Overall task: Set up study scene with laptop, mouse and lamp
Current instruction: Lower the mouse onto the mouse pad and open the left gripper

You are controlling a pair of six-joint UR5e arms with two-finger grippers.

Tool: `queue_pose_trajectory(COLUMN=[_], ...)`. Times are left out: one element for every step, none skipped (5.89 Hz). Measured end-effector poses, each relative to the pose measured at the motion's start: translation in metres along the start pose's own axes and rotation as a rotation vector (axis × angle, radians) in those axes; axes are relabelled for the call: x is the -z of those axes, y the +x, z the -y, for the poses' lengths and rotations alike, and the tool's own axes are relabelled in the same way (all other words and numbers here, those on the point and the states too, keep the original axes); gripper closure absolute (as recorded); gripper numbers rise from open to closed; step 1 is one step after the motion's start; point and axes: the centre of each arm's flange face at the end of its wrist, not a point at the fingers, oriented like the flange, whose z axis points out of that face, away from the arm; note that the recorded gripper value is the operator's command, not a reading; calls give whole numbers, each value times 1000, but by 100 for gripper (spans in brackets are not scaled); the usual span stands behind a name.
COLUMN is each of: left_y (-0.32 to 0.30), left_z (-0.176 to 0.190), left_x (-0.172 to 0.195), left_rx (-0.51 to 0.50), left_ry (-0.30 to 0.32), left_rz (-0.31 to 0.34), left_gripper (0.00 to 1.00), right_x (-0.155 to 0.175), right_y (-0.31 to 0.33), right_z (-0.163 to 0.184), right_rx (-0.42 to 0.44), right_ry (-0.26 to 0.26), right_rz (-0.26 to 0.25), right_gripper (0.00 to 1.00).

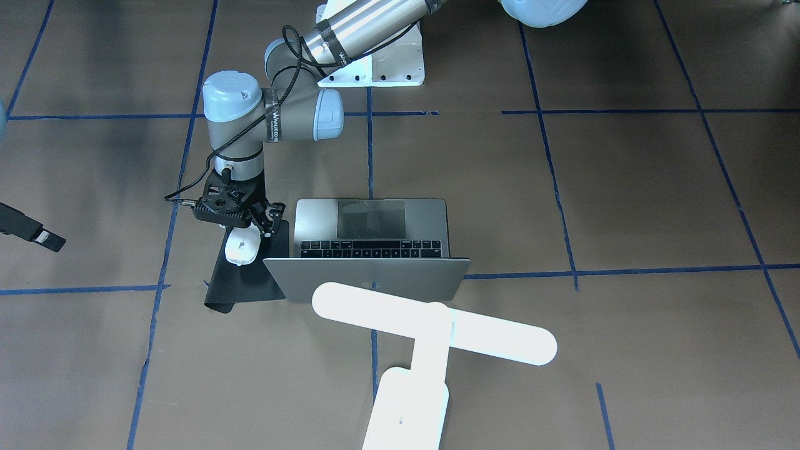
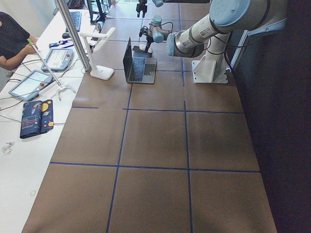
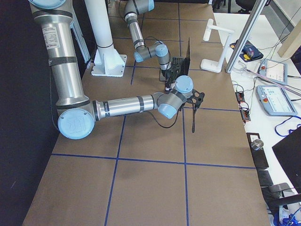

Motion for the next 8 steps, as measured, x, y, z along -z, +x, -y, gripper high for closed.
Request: queue_pose_trajectory(left_y=[-2, -4, -8, -11, -11, -11, -9, -5], left_z=[2, 3, 3, 4, 5, 5, 6, 10], left_x=[-2, -4, -8, -11, -11, -10, -9, -3], left_rx=[11, 18, 21, 35, 54, 63, 68, 72], left_ry=[31, 50, 63, 72, 77, 80, 83, 89], left_rz=[-4, 0, 12, 17, 12, 7, -3, -19], left_gripper=[48, 38, 6, 1, 0, 0, 0, 0], right_x=[0, -1, -1, -1, 0, 0, 0, 0], right_y=[0, 0, 1, 0, -1, -2, -3, -3], right_z=[0, 0, 0, -1, -1, -2, -2, -2], right_rx=[-1, -1, -1, 0, 2, 2, 2, 3], right_ry=[-1, -2, -2, -2, -2, -3, -4, -5], right_rz=[0, -1, -1, 0, 1, 2, 3, 4], right_gripper=[0, 0, 0, 0, 0, 0, 0, 0])
